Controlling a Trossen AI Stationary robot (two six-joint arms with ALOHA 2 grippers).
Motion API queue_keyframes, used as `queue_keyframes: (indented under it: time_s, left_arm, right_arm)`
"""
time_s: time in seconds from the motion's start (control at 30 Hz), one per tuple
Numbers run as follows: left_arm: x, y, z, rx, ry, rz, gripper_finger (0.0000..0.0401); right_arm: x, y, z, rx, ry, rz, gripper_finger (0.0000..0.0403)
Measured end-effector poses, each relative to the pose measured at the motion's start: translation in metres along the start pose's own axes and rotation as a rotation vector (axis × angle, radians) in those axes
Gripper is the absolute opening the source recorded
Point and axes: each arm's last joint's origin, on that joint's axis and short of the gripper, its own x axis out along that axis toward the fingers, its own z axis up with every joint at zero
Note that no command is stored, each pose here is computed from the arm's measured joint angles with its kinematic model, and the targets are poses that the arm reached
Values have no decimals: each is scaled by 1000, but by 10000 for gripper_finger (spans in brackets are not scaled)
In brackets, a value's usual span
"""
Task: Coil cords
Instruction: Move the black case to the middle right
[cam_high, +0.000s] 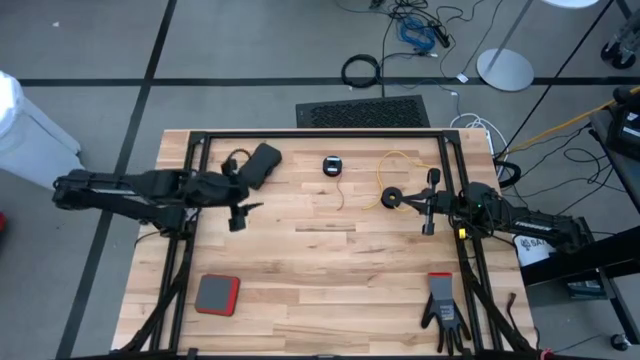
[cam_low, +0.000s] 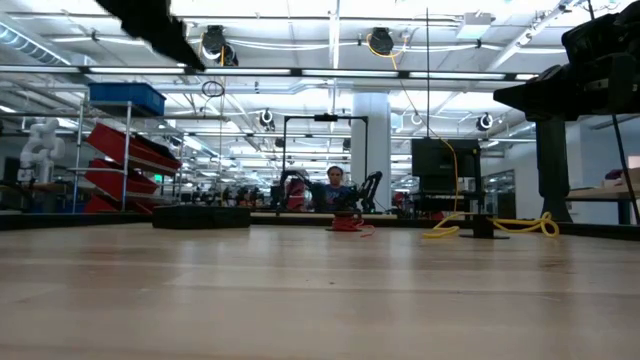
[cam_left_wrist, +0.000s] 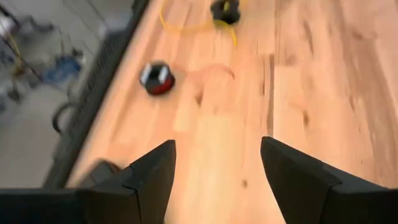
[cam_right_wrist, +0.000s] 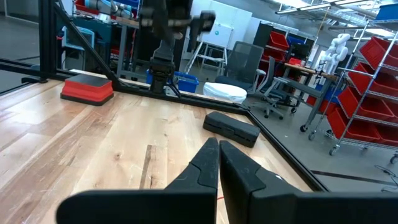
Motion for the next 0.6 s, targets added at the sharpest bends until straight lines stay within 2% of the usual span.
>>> queue_keyframes:
  time_s: [0.13, 0.27, 0.37, 0.47, 0.6]
  left_arm:
    - [33, -11, -29, -18, 57, -16, 244]
    - [63, -21, -54, -78, -84, -52, 244]
    - [78, -26, -68, -115, -267, -89, 244]
    - [80, -27, -71, -150, -529, -92, 244]
    - [68, -23, -58, -159, -871, -54, 244]
  right_arm:
    - [0, 0, 0, 0, 0, 0, 0]
    - [0, 0, 0, 0, 0, 0, 0]
    - [0, 0, 0, 0, 0, 0, 0]
    - [0, 0, 0, 0, 0, 0, 0]
    - [0, 0, 0, 0, 0, 0, 0]
